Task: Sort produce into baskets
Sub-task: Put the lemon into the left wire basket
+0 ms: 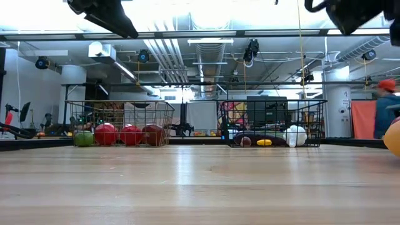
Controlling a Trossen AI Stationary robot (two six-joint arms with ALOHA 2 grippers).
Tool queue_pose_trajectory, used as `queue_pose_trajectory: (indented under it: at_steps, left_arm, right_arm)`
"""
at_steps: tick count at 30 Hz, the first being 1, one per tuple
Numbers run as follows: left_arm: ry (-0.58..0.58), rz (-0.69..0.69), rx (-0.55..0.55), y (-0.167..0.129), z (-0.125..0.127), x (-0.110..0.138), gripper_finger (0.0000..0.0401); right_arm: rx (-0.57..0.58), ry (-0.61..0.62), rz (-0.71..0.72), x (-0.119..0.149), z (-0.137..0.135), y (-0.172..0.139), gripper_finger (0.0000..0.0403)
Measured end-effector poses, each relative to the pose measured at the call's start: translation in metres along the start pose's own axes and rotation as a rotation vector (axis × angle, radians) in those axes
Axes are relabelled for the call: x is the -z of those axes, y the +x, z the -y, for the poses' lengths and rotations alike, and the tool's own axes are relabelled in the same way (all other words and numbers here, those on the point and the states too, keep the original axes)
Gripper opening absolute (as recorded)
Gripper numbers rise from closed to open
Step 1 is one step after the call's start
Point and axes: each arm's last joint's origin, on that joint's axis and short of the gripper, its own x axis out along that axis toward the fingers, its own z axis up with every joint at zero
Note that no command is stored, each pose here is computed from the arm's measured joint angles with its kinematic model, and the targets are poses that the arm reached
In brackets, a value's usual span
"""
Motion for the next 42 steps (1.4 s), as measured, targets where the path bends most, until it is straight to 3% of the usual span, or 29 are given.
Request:
queue_pose_trajectory:
  at_steps: [13,24,42]
  left_arm:
    - [0.001,0.015,-0.016,0.000,0.000,0.000,0.0300]
    - [0.005,0.015,-0.019,0.001,0.000,0.001,0.0300]
    - [0.005,0.017,-0.020,0.001,0.000,0.001,0.0300]
  right_arm:
    - [0.016,0.030,0.024,-0.003,0.007,0.027,0.0324]
    - [-0.091,0.031,0.049,-0.007,0.006,0.050,0.0320]
    - [-0.114,-0.001,0.112,-0.015,0.005,0.051,0.0320]
